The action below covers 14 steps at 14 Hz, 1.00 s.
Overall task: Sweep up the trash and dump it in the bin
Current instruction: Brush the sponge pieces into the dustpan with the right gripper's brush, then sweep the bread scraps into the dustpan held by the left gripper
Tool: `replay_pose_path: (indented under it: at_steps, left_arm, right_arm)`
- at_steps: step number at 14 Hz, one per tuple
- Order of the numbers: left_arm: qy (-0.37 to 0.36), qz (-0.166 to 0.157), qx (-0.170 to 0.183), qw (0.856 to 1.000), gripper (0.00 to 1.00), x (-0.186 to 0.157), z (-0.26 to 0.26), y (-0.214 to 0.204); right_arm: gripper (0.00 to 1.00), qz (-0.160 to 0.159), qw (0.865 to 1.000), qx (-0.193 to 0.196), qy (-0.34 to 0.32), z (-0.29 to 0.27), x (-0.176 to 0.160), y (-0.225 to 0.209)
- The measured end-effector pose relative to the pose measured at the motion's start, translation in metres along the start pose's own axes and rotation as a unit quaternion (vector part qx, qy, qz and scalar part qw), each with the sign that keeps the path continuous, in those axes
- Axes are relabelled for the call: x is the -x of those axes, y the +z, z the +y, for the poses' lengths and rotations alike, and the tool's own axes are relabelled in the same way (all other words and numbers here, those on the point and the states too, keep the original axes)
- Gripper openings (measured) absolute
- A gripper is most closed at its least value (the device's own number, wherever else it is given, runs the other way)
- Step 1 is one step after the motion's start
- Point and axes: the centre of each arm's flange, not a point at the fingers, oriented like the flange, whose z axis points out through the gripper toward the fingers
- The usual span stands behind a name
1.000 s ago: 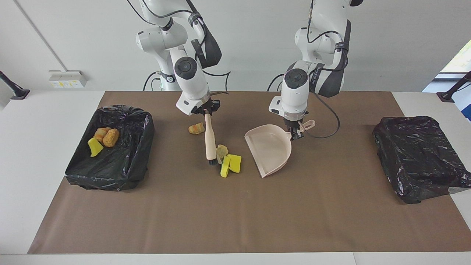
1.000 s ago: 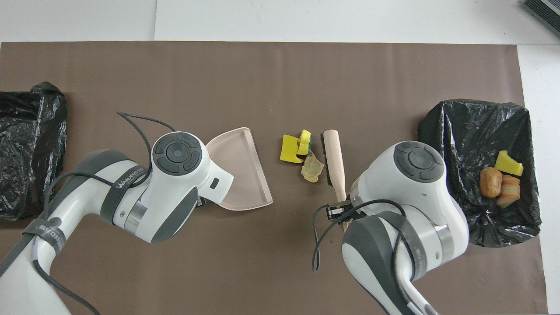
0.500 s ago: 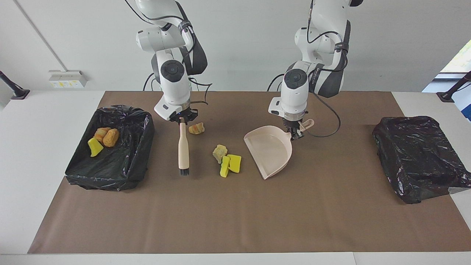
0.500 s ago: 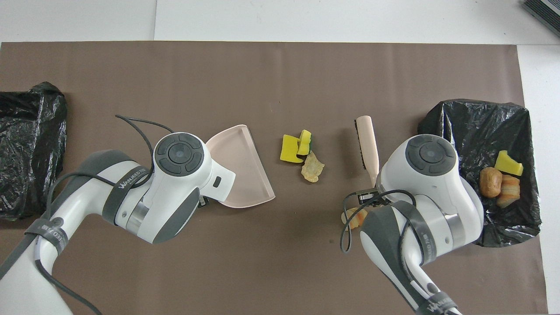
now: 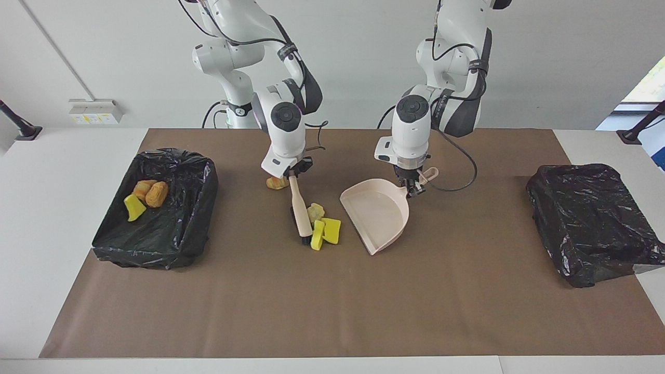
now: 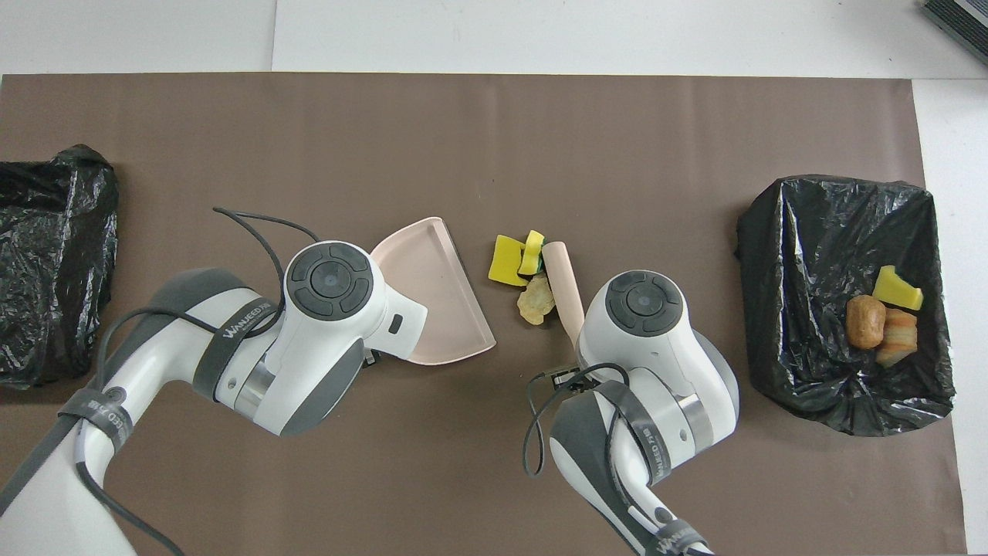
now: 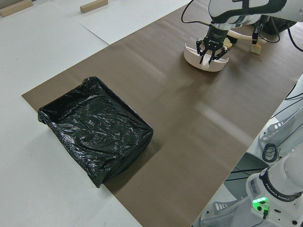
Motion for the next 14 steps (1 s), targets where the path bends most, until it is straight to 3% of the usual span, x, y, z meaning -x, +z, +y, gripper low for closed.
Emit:
replay_pose_path:
  at_steps: [4,6,8,10,14]
  left_arm:
    - [0.001,0.001,-0.001,1.000,0.32,-0.001,0.002,0.002]
    - [0.000,0.001,-0.001,1.000,0.32,-0.001,0.002,0.003]
    - [-0.001,0.001,-0.001,1.000,0.32,0.001,0.000,0.004]
    - [0.010,0.001,0.000,1.000,0.32,0.002,-0.001,0.005]
    - [0.083,0.001,0.000,0.997,0.32,0.007,-0.007,0.007]
  right_arm:
    - [0.26,-0.013,0.991,-0.130,-0.017,-0.023,0.003,-0.006]
    - [0.26,-0.005,0.985,-0.173,-0.007,-0.030,0.003,-0.023]
    - [0.26,-0.003,0.982,-0.189,-0.013,-0.031,0.013,-0.050]
    - [0.26,-0.013,0.984,-0.175,-0.025,-0.022,0.032,-0.079]
    - [0.26,-0.040,0.998,-0.011,0.043,0.015,0.077,-0.101]
